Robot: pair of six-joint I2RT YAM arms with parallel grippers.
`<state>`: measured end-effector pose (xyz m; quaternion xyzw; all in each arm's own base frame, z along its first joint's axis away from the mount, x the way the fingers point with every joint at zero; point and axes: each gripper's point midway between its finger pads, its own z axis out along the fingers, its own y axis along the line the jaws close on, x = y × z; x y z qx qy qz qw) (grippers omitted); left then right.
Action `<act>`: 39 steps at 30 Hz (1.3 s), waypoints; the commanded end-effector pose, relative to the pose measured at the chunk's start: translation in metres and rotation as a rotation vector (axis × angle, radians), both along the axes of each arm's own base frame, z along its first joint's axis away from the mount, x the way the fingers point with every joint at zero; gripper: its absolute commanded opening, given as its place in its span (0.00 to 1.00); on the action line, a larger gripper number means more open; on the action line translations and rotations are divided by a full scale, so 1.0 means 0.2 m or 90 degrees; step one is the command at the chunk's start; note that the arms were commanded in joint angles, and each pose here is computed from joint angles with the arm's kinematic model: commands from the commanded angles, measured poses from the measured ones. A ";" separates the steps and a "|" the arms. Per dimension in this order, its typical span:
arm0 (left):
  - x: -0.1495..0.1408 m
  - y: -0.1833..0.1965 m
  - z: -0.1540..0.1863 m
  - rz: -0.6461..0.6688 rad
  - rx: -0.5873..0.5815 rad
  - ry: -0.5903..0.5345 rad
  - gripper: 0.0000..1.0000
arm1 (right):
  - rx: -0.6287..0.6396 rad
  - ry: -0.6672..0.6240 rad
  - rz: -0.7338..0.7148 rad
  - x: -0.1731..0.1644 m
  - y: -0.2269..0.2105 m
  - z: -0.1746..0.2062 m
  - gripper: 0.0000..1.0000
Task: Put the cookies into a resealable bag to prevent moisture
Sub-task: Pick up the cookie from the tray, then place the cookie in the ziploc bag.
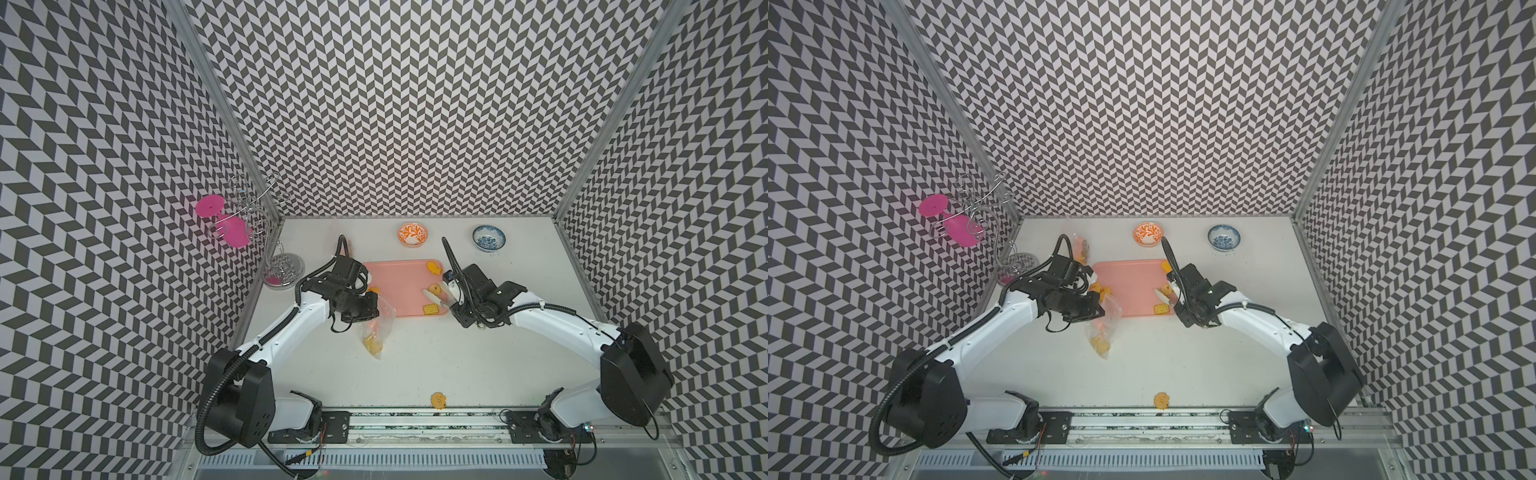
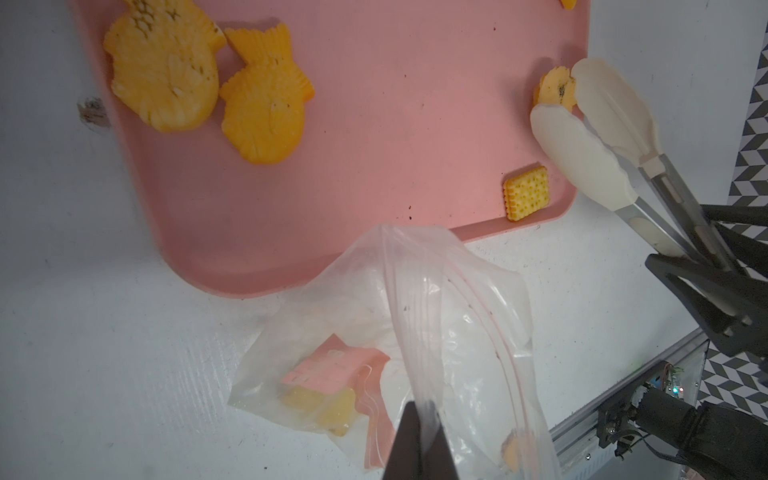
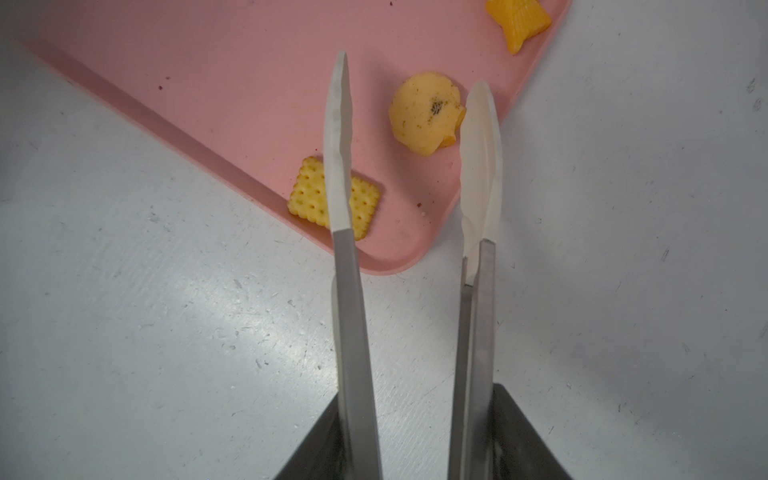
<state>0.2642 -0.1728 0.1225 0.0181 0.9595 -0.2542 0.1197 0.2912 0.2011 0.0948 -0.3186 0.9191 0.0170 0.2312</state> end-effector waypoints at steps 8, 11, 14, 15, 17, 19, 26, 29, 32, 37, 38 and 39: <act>0.03 -0.01 0.03 -0.005 -0.009 -0.018 0.00 | -0.034 -0.028 0.027 0.09 0.08 0.00 0.46; 0.04 -0.02 0.03 -0.007 -0.009 -0.020 0.00 | -0.043 -0.035 0.022 0.09 0.06 0.01 0.36; 0.05 -0.02 0.04 -0.009 -0.011 -0.022 0.00 | -0.045 -0.042 0.020 0.10 0.05 0.04 0.30; 0.05 -0.02 0.05 -0.009 -0.010 -0.023 0.00 | -0.038 -0.048 0.019 0.10 0.06 0.06 0.29; 0.06 -0.03 0.06 -0.010 -0.011 -0.027 0.00 | -0.012 -0.060 0.020 0.10 0.08 0.12 0.28; 0.08 -0.03 0.07 -0.011 -0.012 -0.032 0.00 | 0.032 -0.069 0.029 0.09 0.12 0.19 0.28; 0.11 -0.04 0.12 -0.009 -0.008 -0.039 0.00 | 0.331 -0.037 0.127 -0.08 0.43 0.52 0.26; 0.10 -0.03 0.12 -0.022 0.000 -0.042 0.00 | 0.432 -0.002 0.168 -0.19 0.54 0.61 0.26; 0.09 -0.03 0.14 -0.018 -0.004 -0.047 0.00 | 0.521 0.034 0.195 -0.28 0.61 0.68 0.26; 0.07 0.00 0.18 -0.009 -0.001 -0.049 0.00 | 0.531 0.078 0.207 -0.34 0.66 0.60 0.25; 0.06 0.00 0.19 -0.006 -0.001 -0.049 0.00 | 0.529 0.085 0.210 -0.34 0.66 0.59 0.25; 0.05 0.01 0.19 -0.005 0.001 -0.052 0.00 | 0.526 0.087 0.210 -0.35 0.66 0.58 0.25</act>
